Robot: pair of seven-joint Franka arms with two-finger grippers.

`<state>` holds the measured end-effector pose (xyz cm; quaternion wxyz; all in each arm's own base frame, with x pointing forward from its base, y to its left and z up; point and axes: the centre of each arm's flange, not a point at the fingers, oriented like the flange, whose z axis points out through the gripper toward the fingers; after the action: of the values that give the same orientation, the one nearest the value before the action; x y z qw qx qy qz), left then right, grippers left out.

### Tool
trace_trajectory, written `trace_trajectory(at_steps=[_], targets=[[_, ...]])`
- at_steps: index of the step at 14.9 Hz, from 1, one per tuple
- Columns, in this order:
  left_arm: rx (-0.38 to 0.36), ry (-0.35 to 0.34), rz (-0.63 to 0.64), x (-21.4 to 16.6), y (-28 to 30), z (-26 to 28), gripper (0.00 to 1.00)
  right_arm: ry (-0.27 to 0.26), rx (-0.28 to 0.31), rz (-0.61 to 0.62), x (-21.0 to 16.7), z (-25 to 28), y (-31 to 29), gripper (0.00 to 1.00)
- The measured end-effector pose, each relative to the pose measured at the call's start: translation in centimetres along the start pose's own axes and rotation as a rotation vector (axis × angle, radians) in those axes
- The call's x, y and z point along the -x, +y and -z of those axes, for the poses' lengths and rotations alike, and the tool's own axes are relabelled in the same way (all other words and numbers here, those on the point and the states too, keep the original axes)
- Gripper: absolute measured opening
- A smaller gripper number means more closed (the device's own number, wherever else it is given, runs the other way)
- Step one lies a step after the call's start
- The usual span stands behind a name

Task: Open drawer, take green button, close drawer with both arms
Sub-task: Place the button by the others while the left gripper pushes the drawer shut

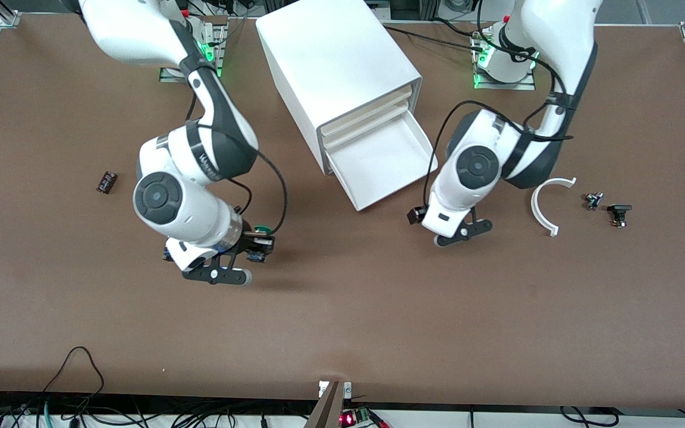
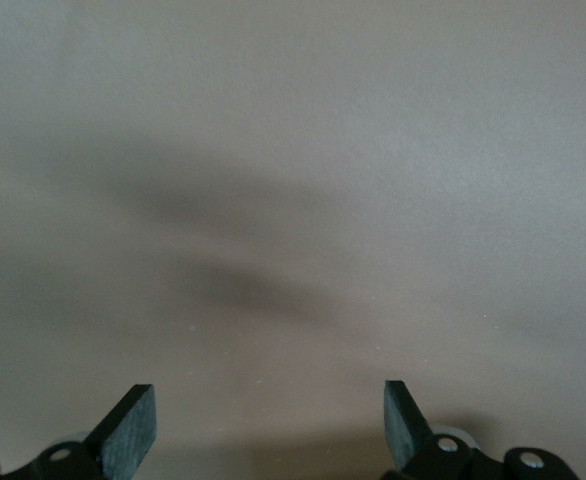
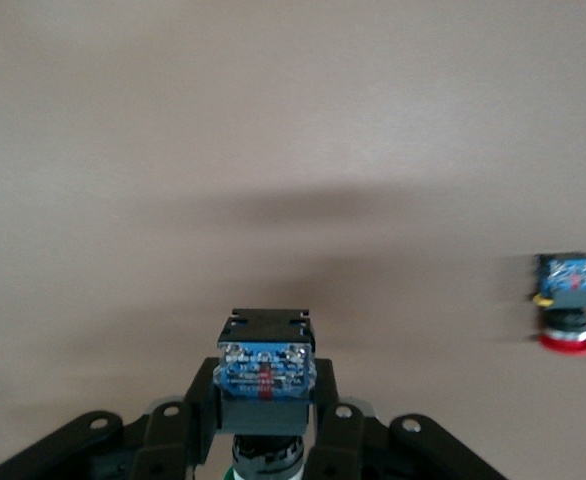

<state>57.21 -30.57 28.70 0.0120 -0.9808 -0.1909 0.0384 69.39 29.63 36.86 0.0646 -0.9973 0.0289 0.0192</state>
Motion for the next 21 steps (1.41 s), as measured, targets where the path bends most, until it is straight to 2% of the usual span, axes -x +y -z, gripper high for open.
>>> trace_trajectory(at_steps=[2,7,12,17,18,21], targets=[[0.005,0.012,0.026,1.4,0.2,-1.7,1.0,-0.01,0.018,0.039,-0.7,-2.1,2.6,0.41],[0.003,-0.009,0.071,5.3,1.6,-3.3,1.0,-0.01,0.091,0.08,-0.8,-8.2,7.0,0.41],[0.008,-0.006,0.098,8.1,2.1,-5.5,1.0,-0.002,0.111,0.074,0.2,-13.7,10.7,0.41],[-0.005,-0.013,0.076,9.7,2.3,-6.3,1.0,0.0,0.115,0.069,0.6,-15.0,11.3,0.41],[-0.007,-0.018,0.067,10.3,2.5,-6.4,1.0,0.002,0.114,0.068,0.6,-15.0,11.3,0.46],[-0.014,-0.036,0.038,12.5,3.1,-7.0,1.0,0.007,0.098,0.052,0.4,-14.8,11.5,0.71]])
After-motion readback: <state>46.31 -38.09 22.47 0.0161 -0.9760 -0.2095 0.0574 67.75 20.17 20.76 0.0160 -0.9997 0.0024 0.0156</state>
